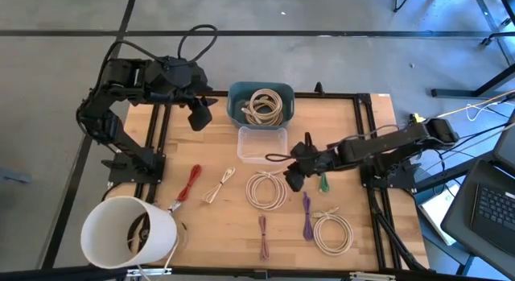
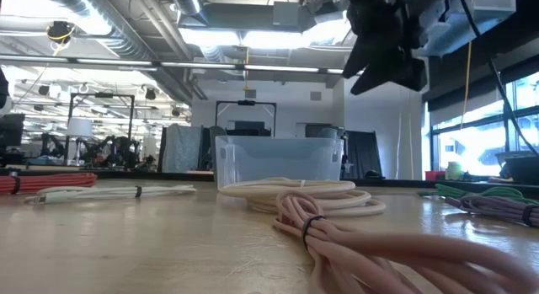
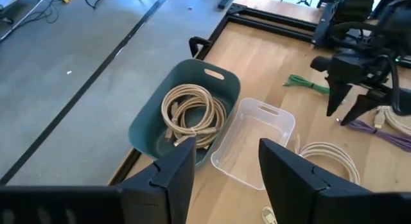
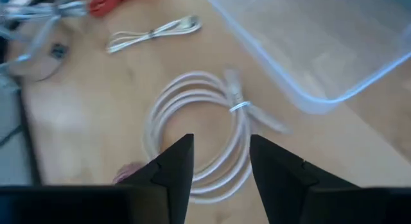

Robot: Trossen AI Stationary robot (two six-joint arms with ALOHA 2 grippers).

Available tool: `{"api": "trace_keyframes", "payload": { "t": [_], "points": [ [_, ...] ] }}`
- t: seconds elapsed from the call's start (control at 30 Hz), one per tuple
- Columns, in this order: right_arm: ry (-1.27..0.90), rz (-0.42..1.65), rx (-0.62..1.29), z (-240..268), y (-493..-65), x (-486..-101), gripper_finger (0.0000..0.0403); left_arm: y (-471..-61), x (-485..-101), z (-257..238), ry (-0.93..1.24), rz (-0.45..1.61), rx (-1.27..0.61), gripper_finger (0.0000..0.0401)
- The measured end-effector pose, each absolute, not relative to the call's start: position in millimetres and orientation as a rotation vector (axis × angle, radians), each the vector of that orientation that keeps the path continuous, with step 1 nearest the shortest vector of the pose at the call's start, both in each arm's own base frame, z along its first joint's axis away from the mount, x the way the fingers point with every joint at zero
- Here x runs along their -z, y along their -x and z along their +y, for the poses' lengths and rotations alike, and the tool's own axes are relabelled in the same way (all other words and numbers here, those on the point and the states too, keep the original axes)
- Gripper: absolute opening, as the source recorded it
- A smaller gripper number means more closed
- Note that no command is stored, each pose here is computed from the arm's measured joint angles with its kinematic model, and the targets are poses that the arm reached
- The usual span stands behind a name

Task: Pick & Place USB Port
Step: Put the brown HDMI cable into the blue bin

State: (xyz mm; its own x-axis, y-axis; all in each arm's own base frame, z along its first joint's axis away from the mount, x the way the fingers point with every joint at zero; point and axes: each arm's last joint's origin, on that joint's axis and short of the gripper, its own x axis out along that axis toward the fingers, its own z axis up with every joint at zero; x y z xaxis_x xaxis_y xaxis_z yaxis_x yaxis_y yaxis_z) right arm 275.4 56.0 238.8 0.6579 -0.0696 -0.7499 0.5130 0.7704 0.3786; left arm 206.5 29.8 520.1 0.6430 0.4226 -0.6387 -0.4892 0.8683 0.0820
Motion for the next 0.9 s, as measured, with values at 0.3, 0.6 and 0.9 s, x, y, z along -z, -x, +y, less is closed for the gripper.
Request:
{"api": "trace_keyframes", "payload": {
  "t": [0.3, 0.6, 0.9],
  "points": [
    [-0.610, 0.925, 0.371, 68, -307, -203, 0.0126, -205, -519, 30, 0.007, 0.740, -0.492, 0.0157],
    [-0.581, 1.006, 0.365, 77, -342, -180, 0.0126, -205, -519, 30, -0.048, 0.755, -0.463, 0.0157],
    [-0.501, 1.134, 0.404, 79, -349, -142, 0.0126, -205, -519, 30, -0.055, 0.757, -0.463, 0.0155]
  ]
}}
